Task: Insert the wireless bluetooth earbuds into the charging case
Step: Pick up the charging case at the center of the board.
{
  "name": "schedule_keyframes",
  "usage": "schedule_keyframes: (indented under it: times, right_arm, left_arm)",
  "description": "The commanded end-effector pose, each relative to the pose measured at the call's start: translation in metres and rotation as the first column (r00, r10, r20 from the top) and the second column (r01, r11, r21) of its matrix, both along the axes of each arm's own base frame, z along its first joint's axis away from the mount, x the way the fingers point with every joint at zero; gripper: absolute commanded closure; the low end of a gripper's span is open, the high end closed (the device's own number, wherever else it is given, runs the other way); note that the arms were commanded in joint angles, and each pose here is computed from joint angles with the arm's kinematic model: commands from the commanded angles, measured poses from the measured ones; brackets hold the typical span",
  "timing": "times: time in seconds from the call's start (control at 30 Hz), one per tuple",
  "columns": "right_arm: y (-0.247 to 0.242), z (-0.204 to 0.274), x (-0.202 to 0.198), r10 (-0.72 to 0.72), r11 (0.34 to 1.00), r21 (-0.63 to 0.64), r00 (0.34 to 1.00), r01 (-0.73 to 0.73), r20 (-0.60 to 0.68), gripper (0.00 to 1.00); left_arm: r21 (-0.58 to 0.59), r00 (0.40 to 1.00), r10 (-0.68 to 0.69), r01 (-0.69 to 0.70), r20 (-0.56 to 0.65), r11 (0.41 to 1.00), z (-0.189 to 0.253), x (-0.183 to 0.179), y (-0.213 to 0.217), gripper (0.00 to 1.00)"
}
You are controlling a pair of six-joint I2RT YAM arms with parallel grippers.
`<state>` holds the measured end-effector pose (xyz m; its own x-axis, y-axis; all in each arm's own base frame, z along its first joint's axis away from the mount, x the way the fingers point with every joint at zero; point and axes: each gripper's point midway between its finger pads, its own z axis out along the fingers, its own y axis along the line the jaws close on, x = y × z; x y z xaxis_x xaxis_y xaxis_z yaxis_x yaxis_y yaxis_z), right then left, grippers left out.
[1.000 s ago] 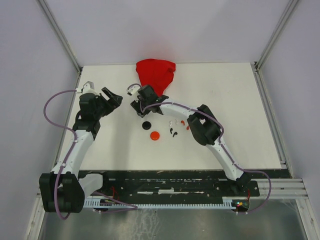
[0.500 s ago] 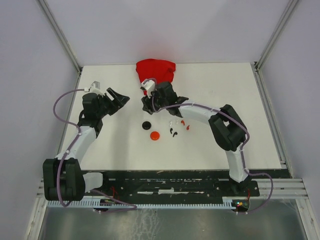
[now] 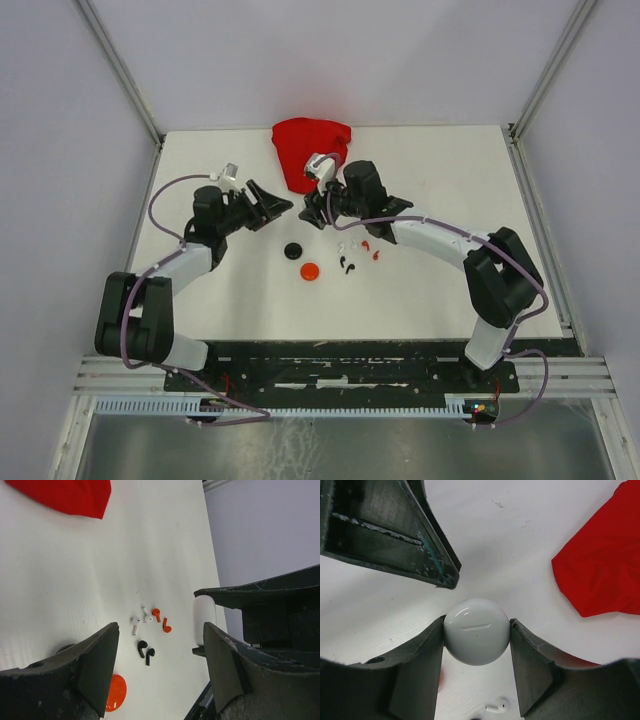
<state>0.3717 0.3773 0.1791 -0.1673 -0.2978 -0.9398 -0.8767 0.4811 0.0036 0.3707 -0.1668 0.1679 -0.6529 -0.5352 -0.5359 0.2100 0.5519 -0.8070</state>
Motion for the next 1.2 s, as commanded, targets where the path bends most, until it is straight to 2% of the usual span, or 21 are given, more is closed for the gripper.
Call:
schedule_keyframes:
  times: [0.0, 0.33, 0.5, 0.8, 0.93, 1.17]
  right_arm:
    - [-0.007, 0.024, -0.011, 0.025, 0.999, 0.024, 0.999, -0.026, 0.040, 0.72]
    - [-0.018, 0.022, -0.020, 0.033, 0.999, 0.035, 0.999, -0.034, 0.017, 0.73]
    - [-0.018, 0.023, -0.021, 0.040, 0.998, 0.040, 0.999, -0.041, 0.014, 0.72]
    - [-0.019, 0.025, -0.023, 0.048, 0.998, 0.045, 0.999, -0.048, 0.012, 0.72]
    - [-0.019, 0.025, -0.023, 0.050, 0.998, 0.047, 0.999, -0.050, 0.011, 0.72]
    - [-0.019, 0.026, -0.024, 0.050, 0.998, 0.048, 0.999, -0.051, 0.012, 0.72]
  left_arm:
    - [-0.070, 0.987, -0.113, 0.121, 0.111, 0.990, 0.033, 0.003, -0.035, 0.26]
    - [-0.104, 0.968, -0.191, 0.210, 0.164, 0.972, 0.040, -0.008, -0.060, 0.28]
    - [-0.116, 0.963, -0.215, 0.236, 0.162, 0.965, 0.037, -0.010, -0.068, 0.32]
    - [-0.122, 0.958, -0.233, 0.254, 0.166, 0.960, 0.036, -0.011, -0.074, 0.45]
    - [-0.130, 0.955, -0.242, 0.266, 0.171, 0.955, 0.037, -0.012, -0.077, 0.56]
    - [-0.128, 0.949, -0.263, 0.286, 0.173, 0.950, 0.037, -0.016, -0.082, 0.59]
